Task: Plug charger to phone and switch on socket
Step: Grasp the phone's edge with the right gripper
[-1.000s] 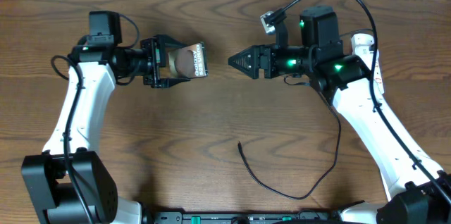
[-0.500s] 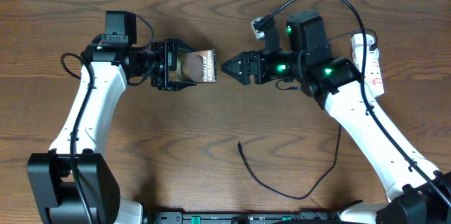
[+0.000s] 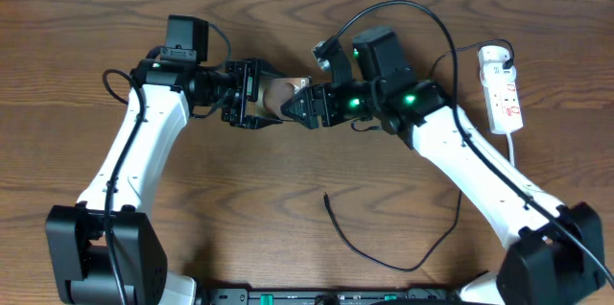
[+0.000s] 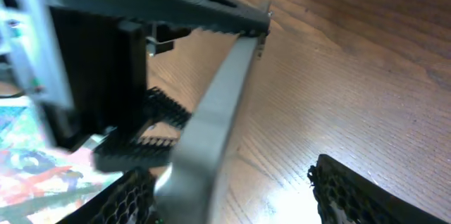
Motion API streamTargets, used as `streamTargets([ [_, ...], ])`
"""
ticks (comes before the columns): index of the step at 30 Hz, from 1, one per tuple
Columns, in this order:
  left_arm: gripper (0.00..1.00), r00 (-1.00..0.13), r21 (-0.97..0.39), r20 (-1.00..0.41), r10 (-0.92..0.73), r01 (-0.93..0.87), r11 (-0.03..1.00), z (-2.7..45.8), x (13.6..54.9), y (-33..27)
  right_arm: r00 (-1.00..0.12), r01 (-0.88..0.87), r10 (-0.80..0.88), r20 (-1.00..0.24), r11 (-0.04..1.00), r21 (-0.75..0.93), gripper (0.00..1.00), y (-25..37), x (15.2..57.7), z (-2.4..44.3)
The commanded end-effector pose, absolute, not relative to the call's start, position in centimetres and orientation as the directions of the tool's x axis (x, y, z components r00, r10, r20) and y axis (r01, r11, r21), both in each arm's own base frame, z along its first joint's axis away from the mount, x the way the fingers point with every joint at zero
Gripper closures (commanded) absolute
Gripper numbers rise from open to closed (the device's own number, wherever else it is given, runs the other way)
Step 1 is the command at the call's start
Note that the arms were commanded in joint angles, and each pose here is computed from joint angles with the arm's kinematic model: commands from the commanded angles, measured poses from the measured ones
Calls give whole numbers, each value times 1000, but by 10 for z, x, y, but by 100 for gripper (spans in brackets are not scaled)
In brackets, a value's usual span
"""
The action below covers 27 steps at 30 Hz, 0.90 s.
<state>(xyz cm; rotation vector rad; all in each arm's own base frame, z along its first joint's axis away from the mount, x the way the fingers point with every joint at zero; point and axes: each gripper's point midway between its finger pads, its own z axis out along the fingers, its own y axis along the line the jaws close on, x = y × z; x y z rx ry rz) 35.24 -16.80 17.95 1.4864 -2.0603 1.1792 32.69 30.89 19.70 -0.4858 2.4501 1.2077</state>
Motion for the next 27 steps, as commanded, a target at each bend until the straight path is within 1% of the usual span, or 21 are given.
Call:
streamTargets([
  [1,93,-448,-467,672,-590,-874,131,195,351,-177,-864,-474,-153,-480,572,670,30,315,332,194],
  [12,93,-453,-465,644,-616,-871,155,189,350,-181,-856,-479,-128,-501,563,674,35,319,340,197],
  [17,93,-384,-405,668,-637,-906,122,186,346,-179,-852,-477,-120,-510,580,660,38,318,344,196],
  [21,93,-365,-392,673,-644,-914,109,185,347,-179,-848,-483,-120,-517,576,659,39,319,344,197],
  [24,93,-345,-377,679,-648,-921,94,185,347,-178,-852,-475,-114,-510,577,665,42,319,344,197],
  [27,93,-332,-368,684,-650,-926,85,185,347,-178,-854,-473,-113,-507,574,668,42,322,343,198],
])
